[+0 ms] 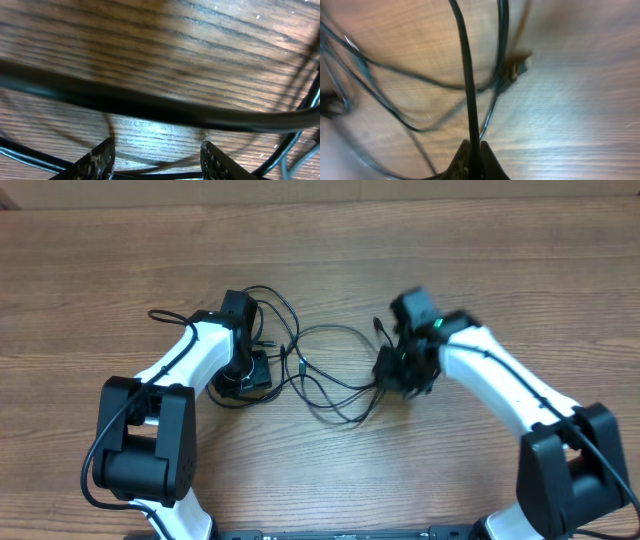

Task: Untangle cables
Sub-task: 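Drag the held cable far to the right with the right gripper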

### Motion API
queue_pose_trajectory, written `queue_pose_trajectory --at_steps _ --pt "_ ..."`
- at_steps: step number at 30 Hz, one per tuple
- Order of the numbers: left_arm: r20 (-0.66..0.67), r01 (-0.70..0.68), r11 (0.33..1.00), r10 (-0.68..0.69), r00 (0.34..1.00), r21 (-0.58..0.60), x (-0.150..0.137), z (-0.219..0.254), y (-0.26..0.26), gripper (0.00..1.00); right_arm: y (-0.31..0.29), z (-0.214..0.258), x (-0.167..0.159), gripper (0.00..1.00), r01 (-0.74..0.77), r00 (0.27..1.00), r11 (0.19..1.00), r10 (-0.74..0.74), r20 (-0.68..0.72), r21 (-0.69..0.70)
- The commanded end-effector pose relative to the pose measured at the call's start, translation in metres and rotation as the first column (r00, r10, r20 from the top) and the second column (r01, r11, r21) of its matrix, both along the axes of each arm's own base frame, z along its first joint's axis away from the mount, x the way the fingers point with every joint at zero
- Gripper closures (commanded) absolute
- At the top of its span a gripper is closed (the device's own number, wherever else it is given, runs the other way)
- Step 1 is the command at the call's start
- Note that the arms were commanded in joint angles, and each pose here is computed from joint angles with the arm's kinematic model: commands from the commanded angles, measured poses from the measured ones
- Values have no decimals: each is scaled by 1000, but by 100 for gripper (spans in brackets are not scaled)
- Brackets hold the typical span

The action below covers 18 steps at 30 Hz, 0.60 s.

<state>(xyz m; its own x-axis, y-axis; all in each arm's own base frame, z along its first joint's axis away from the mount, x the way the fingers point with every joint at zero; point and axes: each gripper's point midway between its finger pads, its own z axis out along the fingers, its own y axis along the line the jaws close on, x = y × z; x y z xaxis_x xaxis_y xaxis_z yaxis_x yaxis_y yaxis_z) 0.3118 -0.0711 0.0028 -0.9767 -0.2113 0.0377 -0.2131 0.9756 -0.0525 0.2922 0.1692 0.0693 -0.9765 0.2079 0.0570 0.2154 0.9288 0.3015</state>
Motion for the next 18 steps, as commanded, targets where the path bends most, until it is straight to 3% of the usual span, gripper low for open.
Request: queue_pose_trajectory --at_steps 1,6,11,12,18 --pt "11 33 999 -34 999 28 5 -1 2 44 -42 70 56 96 25 969 986 17 248 -167" --pt "10 33 999 -33 999 28 5 -1 2 36 -92 155 93 96 143 902 941 4 432 -307" --pt "-4 33 999 -33 999 31 0 -4 3 34 -116 232 113 96 220 811 934 -15 585 -280" --pt "-15 34 998 -33 999 48 -5 -7 7 34 -133 280 119 96 285 731 930 -52 680 -234" --pt "-34 36 997 -33 999 63 -12 -12 10 37 -173 352 120 96 426 573 886 -107 812 -184"
